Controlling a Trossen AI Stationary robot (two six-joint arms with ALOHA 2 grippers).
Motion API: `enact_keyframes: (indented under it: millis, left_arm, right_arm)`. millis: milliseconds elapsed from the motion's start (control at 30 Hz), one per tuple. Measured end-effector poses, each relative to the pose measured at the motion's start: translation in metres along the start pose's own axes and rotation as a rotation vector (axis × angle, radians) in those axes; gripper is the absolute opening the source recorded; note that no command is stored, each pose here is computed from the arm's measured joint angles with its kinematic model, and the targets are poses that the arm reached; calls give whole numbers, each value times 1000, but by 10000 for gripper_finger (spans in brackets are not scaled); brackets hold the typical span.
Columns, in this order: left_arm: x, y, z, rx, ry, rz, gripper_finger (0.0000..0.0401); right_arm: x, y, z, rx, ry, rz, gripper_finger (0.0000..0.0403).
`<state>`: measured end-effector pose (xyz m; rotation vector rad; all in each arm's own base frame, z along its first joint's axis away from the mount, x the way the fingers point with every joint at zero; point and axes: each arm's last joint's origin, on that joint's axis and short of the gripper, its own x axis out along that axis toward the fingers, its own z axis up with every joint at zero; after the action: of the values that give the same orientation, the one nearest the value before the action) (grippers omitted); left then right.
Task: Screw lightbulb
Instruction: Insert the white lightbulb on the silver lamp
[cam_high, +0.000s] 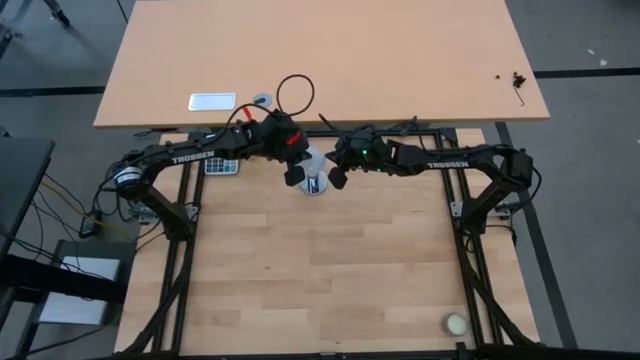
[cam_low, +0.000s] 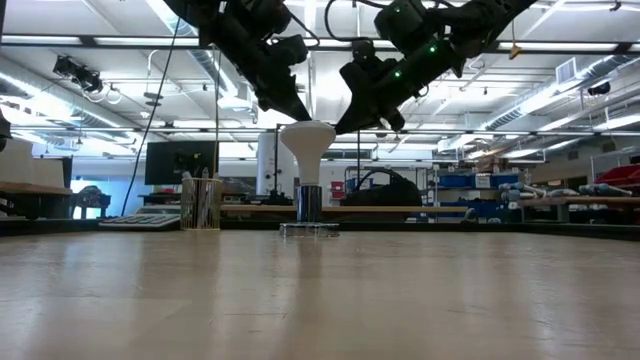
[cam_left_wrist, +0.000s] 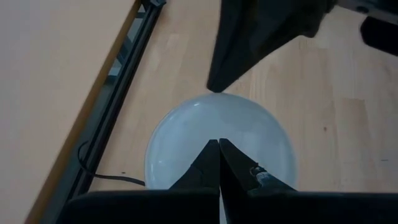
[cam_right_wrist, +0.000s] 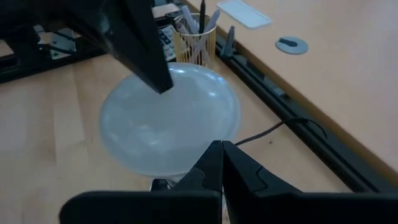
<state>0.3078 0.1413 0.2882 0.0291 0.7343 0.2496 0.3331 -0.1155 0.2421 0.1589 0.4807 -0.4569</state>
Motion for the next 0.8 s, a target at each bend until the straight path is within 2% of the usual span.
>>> enact_keyframes:
  millis: [133,333,467,567,667,800]
  left_arm:
    - [0,1,0,0,2,10,0]
    - [0,1,0,1,-3,18,0]
    - [0,1,0,1,-2,17,0]
    - [0,1,0,1,-2,17,0]
    - [0,1,0,1,-2,17,0]
    - [0,1,0,1,-2,16,0]
  right_arm:
    - [-2,7,-2,-11,15,24,11]
    - [-6,20,-7,-29,66,117,11]
    - [-13,19,3,-34,-10,4,11]
    - [-11,9,2,-24,-9,-93,11]
    - [-6,0,4,-3,-25,-106,11]
    - [2,-6,0,10,-7,-47,11]
